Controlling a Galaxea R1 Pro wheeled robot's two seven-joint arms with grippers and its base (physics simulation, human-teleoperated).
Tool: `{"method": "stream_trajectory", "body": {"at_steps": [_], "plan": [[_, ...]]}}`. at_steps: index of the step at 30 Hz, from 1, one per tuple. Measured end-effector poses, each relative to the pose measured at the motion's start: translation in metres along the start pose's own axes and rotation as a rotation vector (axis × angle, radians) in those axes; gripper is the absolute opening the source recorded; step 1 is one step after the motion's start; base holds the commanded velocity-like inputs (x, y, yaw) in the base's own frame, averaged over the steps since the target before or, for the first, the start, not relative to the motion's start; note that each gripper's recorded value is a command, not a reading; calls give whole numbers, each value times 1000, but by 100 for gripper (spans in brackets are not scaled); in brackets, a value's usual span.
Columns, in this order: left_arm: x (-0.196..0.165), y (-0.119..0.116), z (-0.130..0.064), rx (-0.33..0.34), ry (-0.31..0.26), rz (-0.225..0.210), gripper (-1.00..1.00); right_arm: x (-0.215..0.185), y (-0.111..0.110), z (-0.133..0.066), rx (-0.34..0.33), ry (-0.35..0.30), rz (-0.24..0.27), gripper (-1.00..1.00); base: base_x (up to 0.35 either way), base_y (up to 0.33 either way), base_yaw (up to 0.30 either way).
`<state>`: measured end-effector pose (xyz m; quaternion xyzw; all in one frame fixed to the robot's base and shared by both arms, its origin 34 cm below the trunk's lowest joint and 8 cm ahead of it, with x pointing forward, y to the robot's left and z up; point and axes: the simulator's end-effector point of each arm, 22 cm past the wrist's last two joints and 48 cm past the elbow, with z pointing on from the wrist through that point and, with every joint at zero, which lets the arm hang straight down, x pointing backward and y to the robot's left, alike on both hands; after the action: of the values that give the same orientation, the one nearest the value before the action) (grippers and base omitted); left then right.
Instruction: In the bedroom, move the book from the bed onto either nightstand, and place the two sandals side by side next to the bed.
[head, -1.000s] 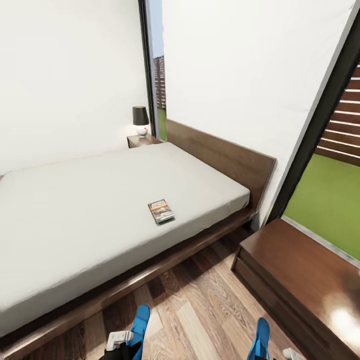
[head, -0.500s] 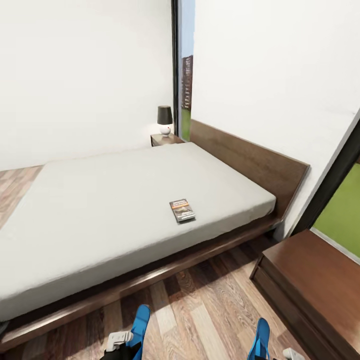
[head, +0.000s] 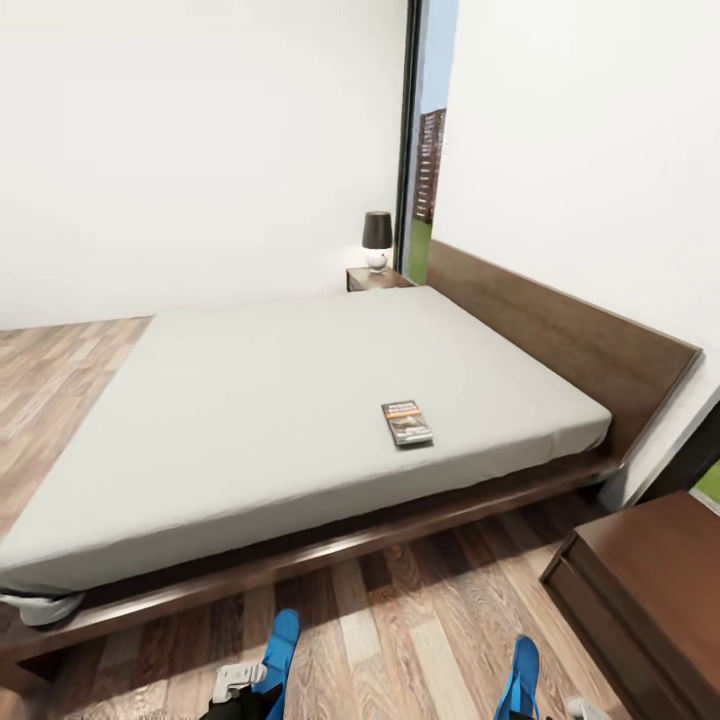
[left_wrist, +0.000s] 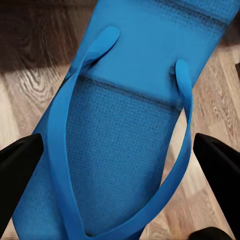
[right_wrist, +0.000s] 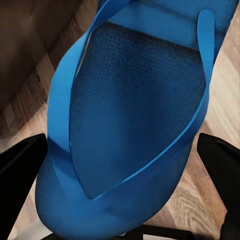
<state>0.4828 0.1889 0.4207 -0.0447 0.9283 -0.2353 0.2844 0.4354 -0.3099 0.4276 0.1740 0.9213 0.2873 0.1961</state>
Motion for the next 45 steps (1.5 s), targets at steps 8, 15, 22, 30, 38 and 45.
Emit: {"method": "stream_trajectory", "body": {"at_steps": [8,15,22,30,38,45], "plan": [[0,0,0,0,0,0,-100,0,0,0,0,0,0,-100,0,0,293],[1,0,0,0,1,0,-100,0,0,0,0,-1,-1,-100,0,0,293],[1,0,0,-1,1,-1,-100,0,0,0,0,-1,0,-100,0,0,293],[1,0,0,0,1,0,-100,0,0,0,0,0,0,-100,0,0,293],[1,1,0,-1,1,0,-100,0,0,0,0,-1,0,-100,0,0,293],[0,0,0,-1,0,-1,-100,0,0,0,0,-1,1,-100,0,0,151]]}}
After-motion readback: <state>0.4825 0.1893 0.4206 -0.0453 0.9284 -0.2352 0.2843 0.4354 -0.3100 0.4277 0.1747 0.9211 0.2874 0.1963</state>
